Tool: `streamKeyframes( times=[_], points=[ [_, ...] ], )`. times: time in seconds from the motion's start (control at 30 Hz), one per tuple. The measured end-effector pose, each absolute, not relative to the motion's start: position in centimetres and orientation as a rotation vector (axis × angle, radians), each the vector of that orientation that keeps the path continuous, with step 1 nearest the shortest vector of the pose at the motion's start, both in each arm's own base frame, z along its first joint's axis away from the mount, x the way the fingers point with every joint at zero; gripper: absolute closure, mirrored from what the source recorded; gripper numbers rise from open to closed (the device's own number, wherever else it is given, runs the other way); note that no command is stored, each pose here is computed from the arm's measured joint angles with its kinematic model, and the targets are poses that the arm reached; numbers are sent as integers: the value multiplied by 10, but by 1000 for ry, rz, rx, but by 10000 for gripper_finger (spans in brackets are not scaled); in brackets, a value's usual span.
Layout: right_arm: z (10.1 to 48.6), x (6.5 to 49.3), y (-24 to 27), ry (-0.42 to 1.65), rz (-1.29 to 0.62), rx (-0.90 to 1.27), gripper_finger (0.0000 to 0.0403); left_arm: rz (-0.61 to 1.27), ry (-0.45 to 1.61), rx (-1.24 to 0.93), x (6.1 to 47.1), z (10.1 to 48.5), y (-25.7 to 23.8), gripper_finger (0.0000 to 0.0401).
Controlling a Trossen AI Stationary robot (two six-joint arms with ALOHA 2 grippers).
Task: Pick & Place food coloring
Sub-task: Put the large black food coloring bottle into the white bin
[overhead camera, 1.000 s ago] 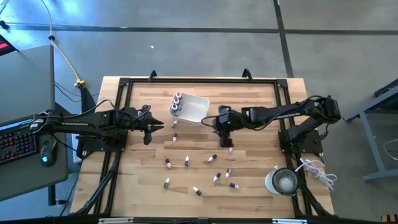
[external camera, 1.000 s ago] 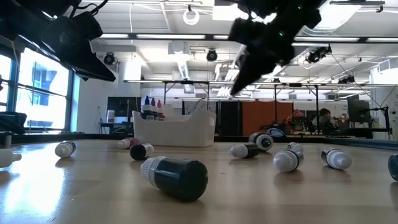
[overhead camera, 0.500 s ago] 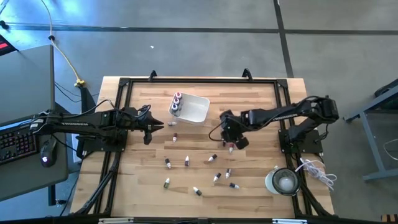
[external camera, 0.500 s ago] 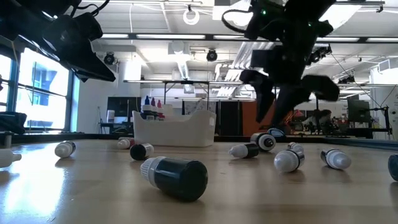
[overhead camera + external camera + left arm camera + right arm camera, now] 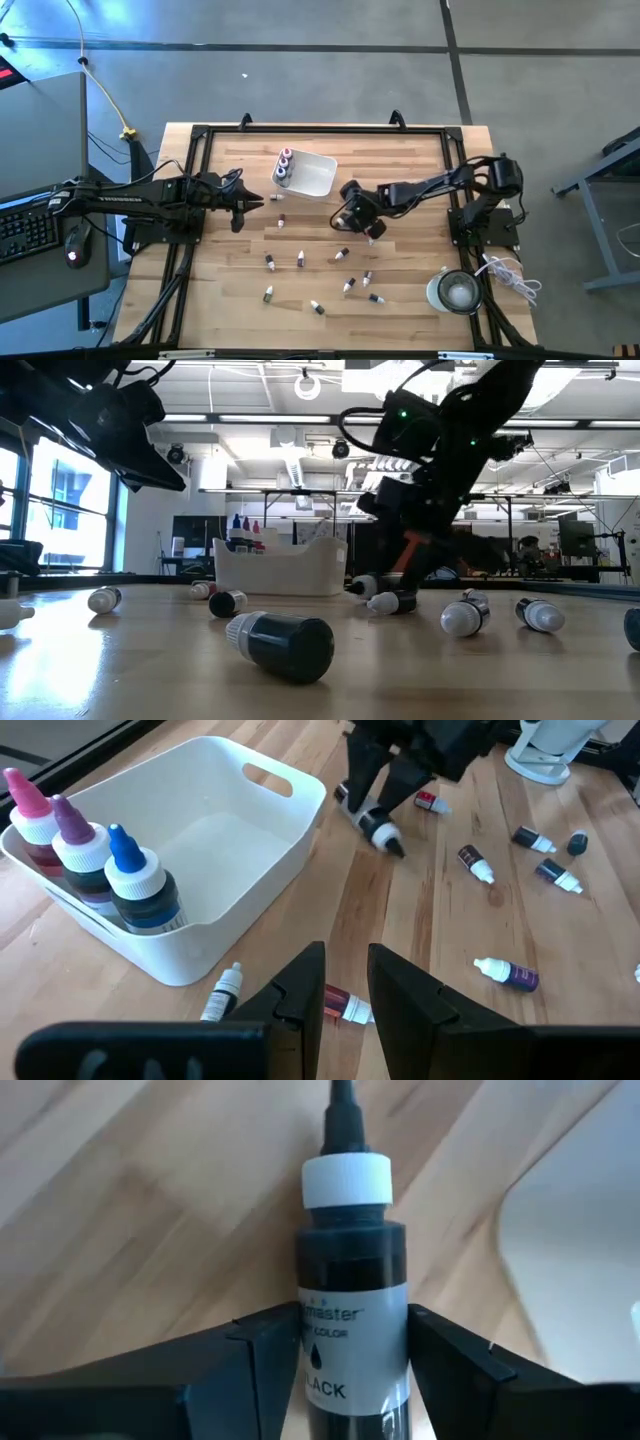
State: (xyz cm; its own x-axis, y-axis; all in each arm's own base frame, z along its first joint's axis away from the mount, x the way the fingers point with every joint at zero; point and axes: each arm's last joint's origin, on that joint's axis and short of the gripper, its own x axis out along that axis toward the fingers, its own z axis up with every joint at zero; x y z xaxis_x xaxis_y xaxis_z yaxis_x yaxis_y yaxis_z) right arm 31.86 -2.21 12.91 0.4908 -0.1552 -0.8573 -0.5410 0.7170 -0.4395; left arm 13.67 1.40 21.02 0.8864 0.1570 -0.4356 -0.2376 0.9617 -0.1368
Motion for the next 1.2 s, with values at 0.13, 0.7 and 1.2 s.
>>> streamKeyframes(
  times=[0.13, 0.7, 1.2],
  points=[
    [122, 320, -25, 1048, 297, -718, 232, 206, 436, -189, 137, 210, 14, 323],
    [136, 339, -20, 767, 234, -157, 263, 209, 426, -192, 137, 211, 14, 323],
    [174, 364, -23, 342, 110, -84, 273, 71, 169, -67, 154, 234, 13, 322]
  ],
)
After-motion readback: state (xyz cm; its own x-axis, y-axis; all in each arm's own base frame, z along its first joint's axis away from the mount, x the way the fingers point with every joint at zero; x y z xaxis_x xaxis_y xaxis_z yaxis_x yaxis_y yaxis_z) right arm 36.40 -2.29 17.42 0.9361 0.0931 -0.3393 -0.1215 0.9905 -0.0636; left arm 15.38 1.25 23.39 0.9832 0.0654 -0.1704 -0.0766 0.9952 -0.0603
